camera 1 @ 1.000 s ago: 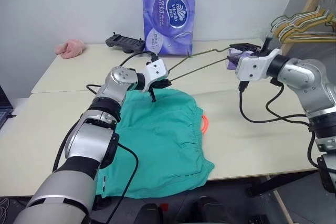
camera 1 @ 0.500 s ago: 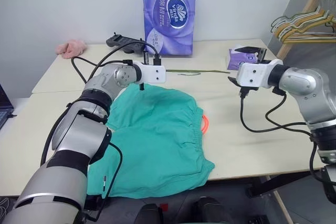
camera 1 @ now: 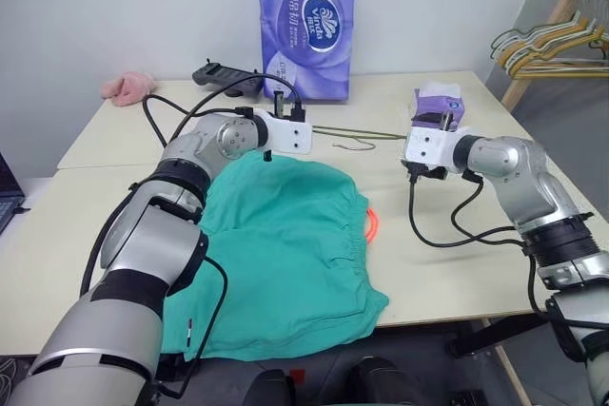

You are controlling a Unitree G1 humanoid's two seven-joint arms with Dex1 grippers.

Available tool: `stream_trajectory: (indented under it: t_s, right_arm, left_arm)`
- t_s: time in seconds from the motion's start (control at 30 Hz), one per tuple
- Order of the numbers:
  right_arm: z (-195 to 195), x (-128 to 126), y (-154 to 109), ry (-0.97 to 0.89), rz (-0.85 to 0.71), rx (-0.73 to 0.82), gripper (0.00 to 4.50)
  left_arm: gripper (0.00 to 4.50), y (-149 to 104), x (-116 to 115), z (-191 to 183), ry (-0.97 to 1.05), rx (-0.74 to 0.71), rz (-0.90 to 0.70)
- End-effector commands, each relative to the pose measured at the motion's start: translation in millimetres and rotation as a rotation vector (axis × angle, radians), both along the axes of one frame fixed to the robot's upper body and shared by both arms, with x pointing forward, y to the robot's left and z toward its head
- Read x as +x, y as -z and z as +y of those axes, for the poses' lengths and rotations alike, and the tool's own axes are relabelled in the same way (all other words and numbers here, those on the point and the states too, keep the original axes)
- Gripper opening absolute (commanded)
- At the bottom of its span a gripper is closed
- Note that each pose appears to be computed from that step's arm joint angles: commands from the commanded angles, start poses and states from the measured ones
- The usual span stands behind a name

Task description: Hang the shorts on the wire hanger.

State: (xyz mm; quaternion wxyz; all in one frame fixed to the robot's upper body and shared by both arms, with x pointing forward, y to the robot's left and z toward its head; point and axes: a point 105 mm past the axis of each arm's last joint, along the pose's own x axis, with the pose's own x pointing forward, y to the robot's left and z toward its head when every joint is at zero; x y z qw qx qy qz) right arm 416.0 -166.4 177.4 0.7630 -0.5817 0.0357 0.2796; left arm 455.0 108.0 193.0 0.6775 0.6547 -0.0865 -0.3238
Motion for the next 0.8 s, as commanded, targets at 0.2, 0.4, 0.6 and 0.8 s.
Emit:
stream_trajectory:
  t_s: [0.2, 0.4, 0.6, 0.8]
  right_arm:
    - [5.1, 7.8, -24.1, -0.004, -0.070, 0.021, 4.11]
    - [8.4, 6.6, -23.4, -0.018, -0.066, 0.032, 2.10]
    - [10.3, 6.1, -25.1, -0.027, -0.076, 0.024, 0.02]
    - [12.8, 4.9, -25.6, -0.044, -0.088, 0.004, 0.02]
  left_arm:
    - [0.00, -18.2, -1.1, -9.0, 0.038, -0.011, -0.055]
    - [0.00, -17.0, -0.9, -7.8, 0.034, -0.004, -0.052]
    - [0.00, -17.6, -0.6, -8.7, 0.035, -0.003, -0.054]
    - [0.00, -18.0, -0.7, -9.8, 0.035, -0.020, -0.047]
